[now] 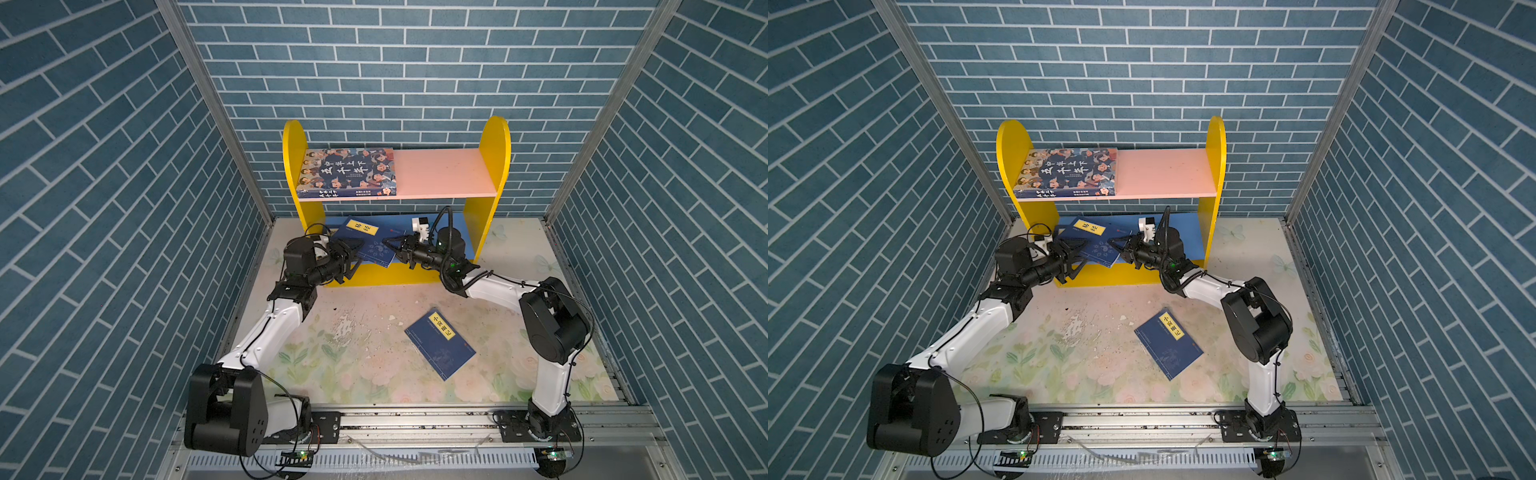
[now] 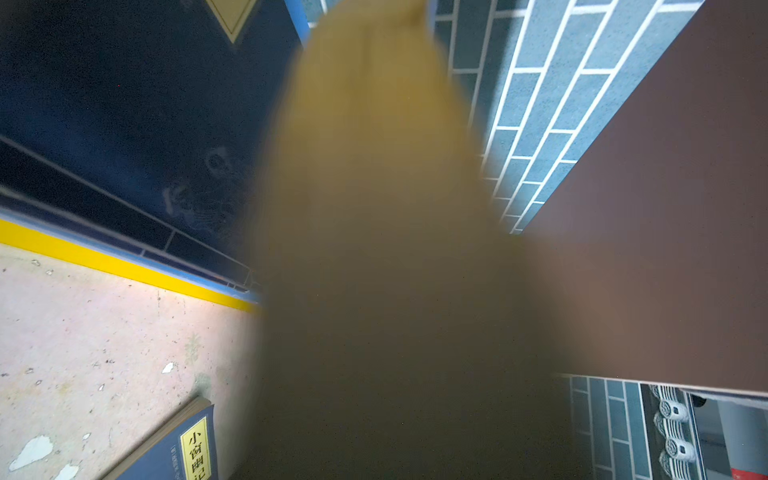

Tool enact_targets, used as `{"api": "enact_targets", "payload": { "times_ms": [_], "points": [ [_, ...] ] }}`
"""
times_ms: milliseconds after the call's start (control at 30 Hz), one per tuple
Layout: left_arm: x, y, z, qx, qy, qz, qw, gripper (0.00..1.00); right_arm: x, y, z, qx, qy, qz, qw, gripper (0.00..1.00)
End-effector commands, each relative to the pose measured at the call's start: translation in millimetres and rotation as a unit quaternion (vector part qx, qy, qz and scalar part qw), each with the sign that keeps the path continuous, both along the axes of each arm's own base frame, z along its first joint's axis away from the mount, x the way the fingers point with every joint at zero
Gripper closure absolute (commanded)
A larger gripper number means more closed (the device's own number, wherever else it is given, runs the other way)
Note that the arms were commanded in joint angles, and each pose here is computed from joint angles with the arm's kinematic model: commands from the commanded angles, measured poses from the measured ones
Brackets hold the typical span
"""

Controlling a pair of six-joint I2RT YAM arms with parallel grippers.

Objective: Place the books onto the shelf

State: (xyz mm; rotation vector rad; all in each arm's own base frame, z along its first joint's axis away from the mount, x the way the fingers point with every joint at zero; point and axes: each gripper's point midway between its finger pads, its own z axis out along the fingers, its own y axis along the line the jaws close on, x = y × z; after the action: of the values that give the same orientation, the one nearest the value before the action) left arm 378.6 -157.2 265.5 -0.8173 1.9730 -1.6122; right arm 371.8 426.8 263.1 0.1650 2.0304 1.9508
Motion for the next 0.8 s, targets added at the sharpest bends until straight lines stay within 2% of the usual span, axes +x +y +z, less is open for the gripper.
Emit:
{"api": "enact_targets", "payload": {
  "times_ms": [0, 333, 433, 633, 767],
  "points": [
    [-8, -6, 32, -0.006, -0.035, -0.016, 0.999, 0.39, -11, -5, 28, -0.004, -0.049, -0.007, 0.999, 0.98],
    [-18, -4, 31, 0.004, -0.025, -0.019, 0.999, 0.31, -3, -20, 38, 0.009, -0.058, -0.034, 0.998, 0.98],
    [-16, -3, 31, 0.011, -0.033, -0.017, 0.999, 0.29, -4, -15, 43, 0.023, -0.058, -0.019, 0.998, 0.98],
    [-15, 4, 24, 0.022, -0.019, -0.01, 1.0, 0.33, 2, -15, 43, 0.011, -0.065, -0.003, 0.998, 0.98],
    [-22, 20, 12, 0.039, 0.016, 0.004, 0.999, 0.34, 13, -14, 28, -0.01, -0.053, 0.01, 0.998, 0.98]
  ]
}}
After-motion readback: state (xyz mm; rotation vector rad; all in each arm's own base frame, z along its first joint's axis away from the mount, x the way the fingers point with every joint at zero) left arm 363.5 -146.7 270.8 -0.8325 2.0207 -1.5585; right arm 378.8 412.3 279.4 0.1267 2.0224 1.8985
